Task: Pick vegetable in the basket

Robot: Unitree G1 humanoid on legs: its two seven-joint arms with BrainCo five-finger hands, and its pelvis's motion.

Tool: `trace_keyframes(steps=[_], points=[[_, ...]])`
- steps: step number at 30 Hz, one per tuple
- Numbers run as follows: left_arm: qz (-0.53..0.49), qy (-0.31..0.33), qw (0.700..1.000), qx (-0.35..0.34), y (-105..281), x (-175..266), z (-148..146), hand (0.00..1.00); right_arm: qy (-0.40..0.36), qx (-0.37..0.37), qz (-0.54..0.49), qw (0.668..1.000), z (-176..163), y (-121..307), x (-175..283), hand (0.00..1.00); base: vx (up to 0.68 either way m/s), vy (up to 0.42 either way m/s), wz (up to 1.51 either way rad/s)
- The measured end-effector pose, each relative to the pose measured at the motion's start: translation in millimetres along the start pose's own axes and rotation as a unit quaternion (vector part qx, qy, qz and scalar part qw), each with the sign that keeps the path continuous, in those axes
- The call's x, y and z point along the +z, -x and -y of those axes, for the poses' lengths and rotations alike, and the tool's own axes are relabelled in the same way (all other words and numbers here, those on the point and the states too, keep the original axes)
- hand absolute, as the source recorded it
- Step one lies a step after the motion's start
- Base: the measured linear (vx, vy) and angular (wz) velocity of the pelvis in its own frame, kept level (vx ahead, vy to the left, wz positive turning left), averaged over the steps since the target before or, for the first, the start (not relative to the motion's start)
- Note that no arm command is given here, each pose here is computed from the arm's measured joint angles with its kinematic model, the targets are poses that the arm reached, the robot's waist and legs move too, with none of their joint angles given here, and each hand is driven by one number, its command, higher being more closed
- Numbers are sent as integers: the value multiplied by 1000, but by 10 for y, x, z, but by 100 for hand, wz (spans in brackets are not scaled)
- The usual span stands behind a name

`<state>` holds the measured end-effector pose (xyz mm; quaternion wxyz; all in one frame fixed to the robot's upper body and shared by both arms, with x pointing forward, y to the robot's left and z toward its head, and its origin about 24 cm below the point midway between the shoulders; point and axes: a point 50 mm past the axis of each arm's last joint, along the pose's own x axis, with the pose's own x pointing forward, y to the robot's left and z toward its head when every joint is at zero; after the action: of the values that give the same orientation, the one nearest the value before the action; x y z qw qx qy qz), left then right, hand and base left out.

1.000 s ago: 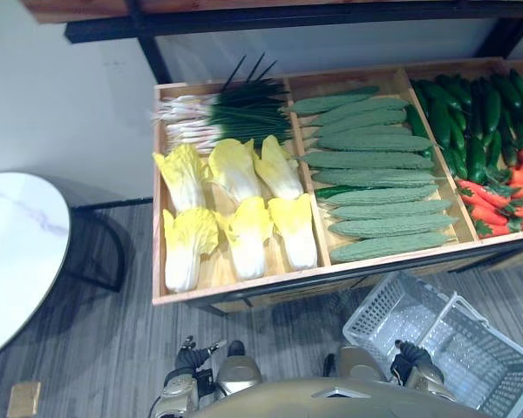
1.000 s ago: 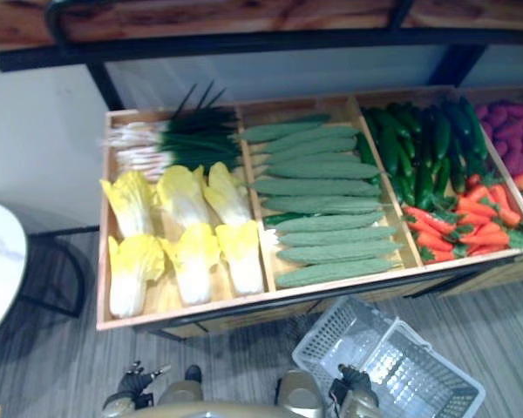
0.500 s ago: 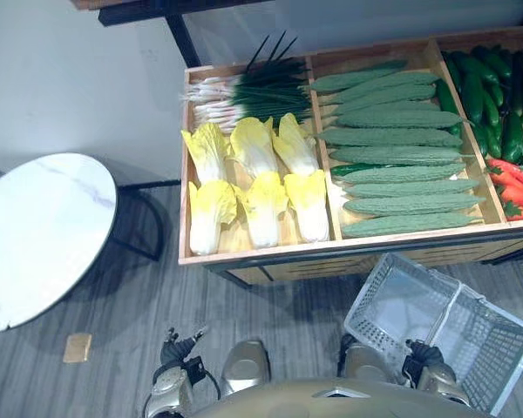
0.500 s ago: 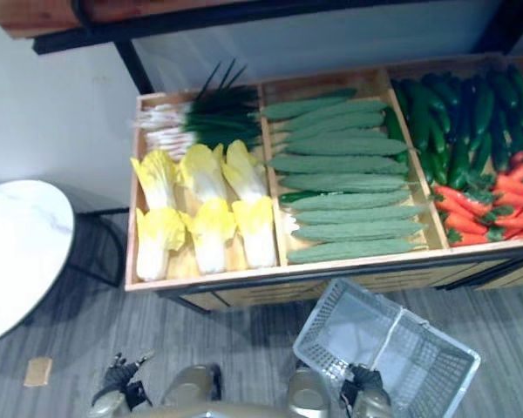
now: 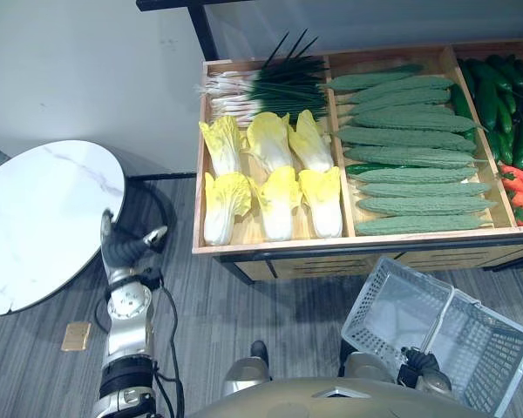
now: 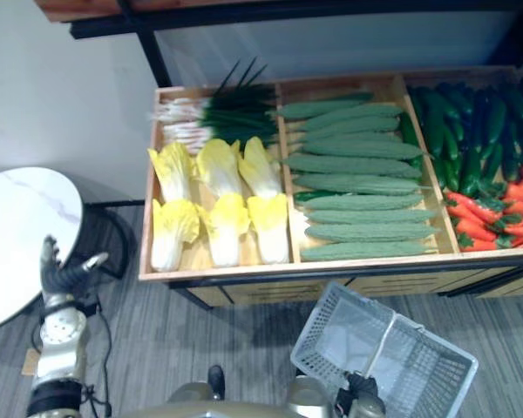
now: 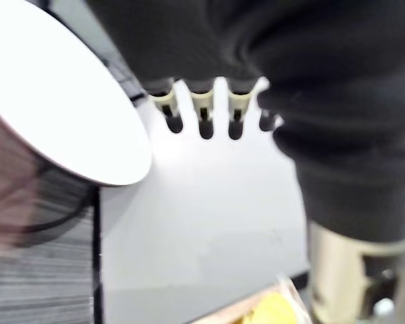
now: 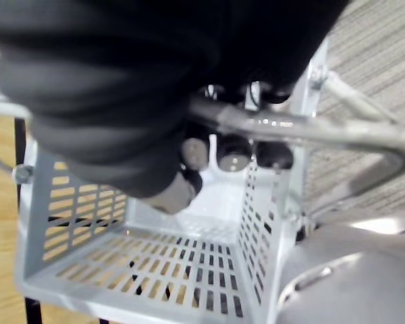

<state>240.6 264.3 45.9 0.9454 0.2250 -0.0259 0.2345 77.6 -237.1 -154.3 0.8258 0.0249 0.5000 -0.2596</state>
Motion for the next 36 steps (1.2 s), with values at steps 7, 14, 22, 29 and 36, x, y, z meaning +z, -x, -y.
trace_keyframes(steps=[7,14,22,29,36], points=[[109,-89,989,-54,-60,379,239,0,19,4,7,1000,-7,-3,26,100,-6,1,-21],[131,-131,976,-116,-33,429,519,0,22,4,11,1000,-9,-5,47,100,-3,4,-9],[94,-175,968,-157,-143,285,711,0,19,2,33,999,-16,-23,183,100,-24,-3,-14],[82,-195,961,-179,-291,291,879,0,7,-4,72,997,-88,-61,475,100,3,-4,-12],[79,-209,957,-185,-459,368,978,0,-14,-8,105,994,-156,-82,756,100,5,-1,-11]])
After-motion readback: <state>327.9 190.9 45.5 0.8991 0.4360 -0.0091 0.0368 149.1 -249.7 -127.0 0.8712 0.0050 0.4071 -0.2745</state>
